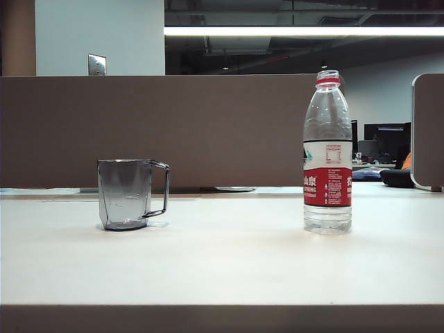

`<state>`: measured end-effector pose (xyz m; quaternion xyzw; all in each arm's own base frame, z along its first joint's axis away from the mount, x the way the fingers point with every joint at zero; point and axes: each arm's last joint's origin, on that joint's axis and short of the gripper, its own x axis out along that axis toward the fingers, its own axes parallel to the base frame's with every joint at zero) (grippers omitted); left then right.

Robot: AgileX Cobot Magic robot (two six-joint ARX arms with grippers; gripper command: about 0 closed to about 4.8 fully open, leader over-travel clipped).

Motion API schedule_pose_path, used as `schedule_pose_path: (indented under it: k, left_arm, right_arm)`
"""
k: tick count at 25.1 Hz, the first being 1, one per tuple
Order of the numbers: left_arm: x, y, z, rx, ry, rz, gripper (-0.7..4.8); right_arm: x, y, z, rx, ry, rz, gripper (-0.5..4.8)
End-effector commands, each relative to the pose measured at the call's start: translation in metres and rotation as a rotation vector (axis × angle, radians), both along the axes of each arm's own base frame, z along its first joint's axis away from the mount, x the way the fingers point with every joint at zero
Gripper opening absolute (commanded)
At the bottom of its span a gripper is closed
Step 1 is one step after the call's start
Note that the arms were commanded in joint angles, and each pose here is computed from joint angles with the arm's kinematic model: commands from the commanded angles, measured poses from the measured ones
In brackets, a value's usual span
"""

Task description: Pick up the mineral water bottle on the table and pour water into the mug until it's half full.

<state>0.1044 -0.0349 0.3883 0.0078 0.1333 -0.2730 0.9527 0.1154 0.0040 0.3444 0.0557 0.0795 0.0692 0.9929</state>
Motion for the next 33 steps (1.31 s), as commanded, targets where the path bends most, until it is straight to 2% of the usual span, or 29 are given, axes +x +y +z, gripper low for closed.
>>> schedule_pose_path:
  k: [1, 4, 6, 7, 8, 11, 15, 20, 24, 29, 33]
  left_arm:
    - [0.003, -0.01, 0.006, 0.027, 0.011, -0.086, -0.05]
    - [0.006, -0.014, 0.006, 0.034, 0.018, -0.11, -0.05]
    - [0.006, -0.014, 0.006, 0.044, 0.01, -0.111, -0.05]
    - [0.005, -0.014, 0.006, 0.052, 0.004, -0.114, -0.05]
    - [0.005, -0.014, 0.006, 0.052, 0.004, -0.113, -0.05]
    - [0.005, -0.014, 0.006, 0.052, 0.003, -0.113, -0.05]
    - [0.005, -0.014, 0.006, 0.055, 0.0, -0.104, -0.05]
    - [0.006, -0.013, 0.006, 0.079, -0.021, -0.094, -0.05]
    - [0.006, -0.013, 0.006, 0.083, -0.022, -0.079, -0.05]
    - [0.006, -0.013, 0.008, 0.078, -0.036, -0.079, -0.05]
    - [0.007, -0.013, 0.008, 0.077, -0.04, -0.079, -0.05]
  right_arm:
    - [0.023, 0.007, 0.009, 0.008, 0.037, 0.088, -0.06]
    - [0.045, 0.016, -0.002, 0.007, 0.131, 0.15, -0.06]
    - [0.059, 0.023, -0.012, 0.03, 0.199, 0.261, -0.06]
    - [0.068, 0.025, -0.018, 0.04, 0.238, 0.297, 0.02]
    - [0.073, 0.026, -0.022, 0.039, 0.261, 0.293, 0.33]
    - [0.091, 0.028, -0.039, 0.033, 0.347, 0.284, 4.79]
    - [0.102, 0.03, -0.069, -0.089, 0.367, 0.335, 4.79]
    - [0.101, 0.034, -0.121, -0.097, 0.215, 0.392, 4.79]
    - [0.101, 0.034, -0.146, -0.102, 0.129, 0.393, 4.79]
    - [0.114, 0.035, -0.164, -0.086, 0.162, 0.387, 4.79]
    - [0.127, 0.037, -0.178, -0.024, 0.181, 0.367, 4.79]
